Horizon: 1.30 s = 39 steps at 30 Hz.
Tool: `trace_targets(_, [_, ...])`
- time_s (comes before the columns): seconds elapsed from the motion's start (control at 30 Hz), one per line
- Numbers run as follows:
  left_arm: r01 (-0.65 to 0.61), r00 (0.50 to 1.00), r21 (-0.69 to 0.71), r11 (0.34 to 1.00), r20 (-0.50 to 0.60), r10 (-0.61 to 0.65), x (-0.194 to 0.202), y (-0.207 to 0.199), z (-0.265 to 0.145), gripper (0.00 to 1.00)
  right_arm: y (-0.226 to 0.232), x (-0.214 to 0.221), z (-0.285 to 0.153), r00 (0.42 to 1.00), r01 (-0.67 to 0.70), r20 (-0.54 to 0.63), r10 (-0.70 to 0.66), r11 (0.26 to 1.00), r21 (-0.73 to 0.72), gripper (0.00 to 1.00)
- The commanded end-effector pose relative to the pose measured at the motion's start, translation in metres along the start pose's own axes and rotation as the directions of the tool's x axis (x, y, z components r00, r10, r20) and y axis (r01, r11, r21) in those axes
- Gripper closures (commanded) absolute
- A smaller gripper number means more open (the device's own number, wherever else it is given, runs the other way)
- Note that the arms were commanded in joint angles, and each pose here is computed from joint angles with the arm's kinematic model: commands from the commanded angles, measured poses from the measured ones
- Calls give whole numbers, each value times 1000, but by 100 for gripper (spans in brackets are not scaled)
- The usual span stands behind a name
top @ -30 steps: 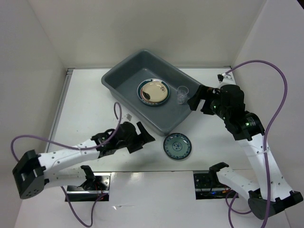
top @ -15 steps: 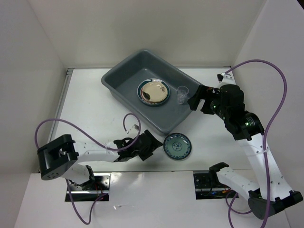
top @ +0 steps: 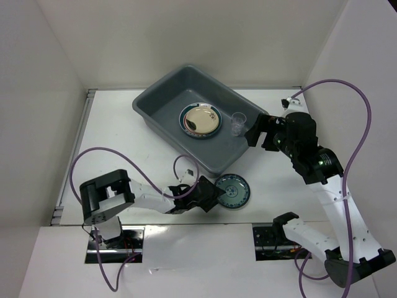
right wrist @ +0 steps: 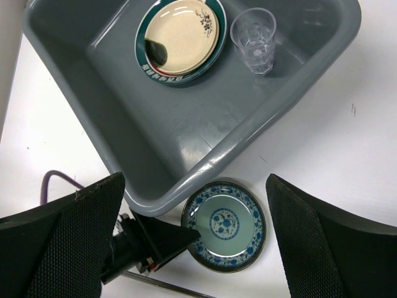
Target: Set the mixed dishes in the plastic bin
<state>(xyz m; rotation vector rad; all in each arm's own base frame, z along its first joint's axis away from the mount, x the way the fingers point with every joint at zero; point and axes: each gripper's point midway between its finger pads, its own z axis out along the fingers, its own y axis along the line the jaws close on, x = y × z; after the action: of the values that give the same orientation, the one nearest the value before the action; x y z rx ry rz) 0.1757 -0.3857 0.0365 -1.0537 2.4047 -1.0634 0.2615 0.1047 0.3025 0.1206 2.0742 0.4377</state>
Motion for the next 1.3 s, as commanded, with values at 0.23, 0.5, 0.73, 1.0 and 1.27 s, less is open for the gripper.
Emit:
trace_targets(0.23, [35,999,-76,996,2,-35,6,19,9,67,0,2,-7,999,32,41,-32,999,-10,1])
trace_targets(0.5, [20,1000,-101,995,-11,-21,10,17,7,100,-3,0,-6,998,32,50,-32,999,9,1])
trace_targets(0.73, [-98,983,-52,994,-162,89,32,-6,-22,100,-3,-9,-16,996,28,84,-29,999,16,1])
trace_targets(1.0, [-172,945,38,984,-275,175,30,-28,-82,100,-5,-12,-27,992,24,122,-25,1000,9,1])
trace_targets(1.27, [-226,940,266,937,-194,282,19,-115,-135,100,-3,-21,-40,986,9,166,-8,1000,-4,1])
